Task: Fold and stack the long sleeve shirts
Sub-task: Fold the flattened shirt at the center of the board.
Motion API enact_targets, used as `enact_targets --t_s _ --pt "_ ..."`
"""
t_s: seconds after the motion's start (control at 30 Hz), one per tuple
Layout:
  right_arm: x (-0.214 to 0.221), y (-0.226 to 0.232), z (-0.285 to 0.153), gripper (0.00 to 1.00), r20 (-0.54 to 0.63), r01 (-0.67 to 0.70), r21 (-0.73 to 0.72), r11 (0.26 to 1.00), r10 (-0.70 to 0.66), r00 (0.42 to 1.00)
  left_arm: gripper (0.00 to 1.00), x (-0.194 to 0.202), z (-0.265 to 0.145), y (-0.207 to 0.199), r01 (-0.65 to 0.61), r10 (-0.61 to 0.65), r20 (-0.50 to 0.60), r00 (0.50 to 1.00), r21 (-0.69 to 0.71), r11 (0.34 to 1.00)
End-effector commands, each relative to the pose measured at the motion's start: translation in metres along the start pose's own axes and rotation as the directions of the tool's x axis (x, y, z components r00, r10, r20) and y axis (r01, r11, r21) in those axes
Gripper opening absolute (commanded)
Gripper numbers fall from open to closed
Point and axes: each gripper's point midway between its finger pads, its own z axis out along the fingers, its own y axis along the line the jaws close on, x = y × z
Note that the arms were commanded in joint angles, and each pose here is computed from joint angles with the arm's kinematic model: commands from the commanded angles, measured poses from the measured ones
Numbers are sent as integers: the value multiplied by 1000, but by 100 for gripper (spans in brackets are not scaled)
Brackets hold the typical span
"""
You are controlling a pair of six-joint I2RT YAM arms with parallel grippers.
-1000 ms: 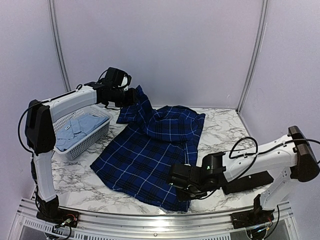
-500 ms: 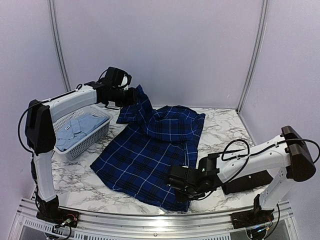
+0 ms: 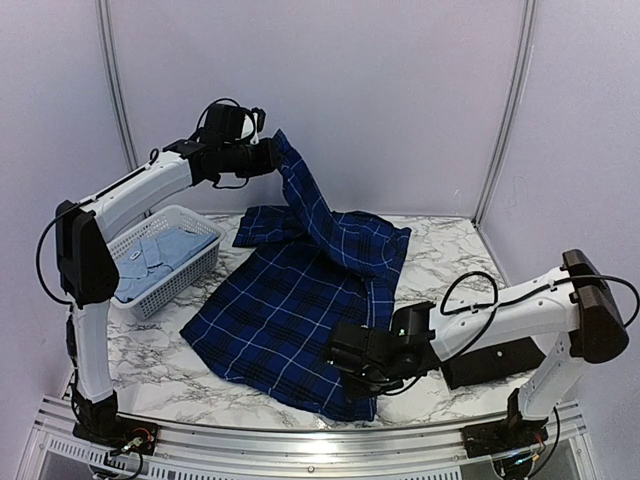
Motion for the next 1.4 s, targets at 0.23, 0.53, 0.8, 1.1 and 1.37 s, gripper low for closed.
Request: enact_targets --t_s 0.23,0.53,0.8,1.1,1.37 --pt "-74 64 -26 0 100 35 -210 977 -14 995 4 -72 -2 -40 -113 82 223 971 129 985" --pt "-121 109 -17 0 131 33 -377 925 19 991 5 -90 -8 -51 -134 77 296 952 176 975" --pt "-141 136 -8 0 146 55 -420 906 7 989 5 -92 -6 -47 -134 76 302 950 174 976" --pt "-145 141 12 0 141 37 -432 901 28 990 7 -116 -23 -55 -129 39 374 927 218 967" --pt "-139 146 20 4 116 29 -470 882 29 993 7 -104 -10 -49 -125 44 345 938 218 968"
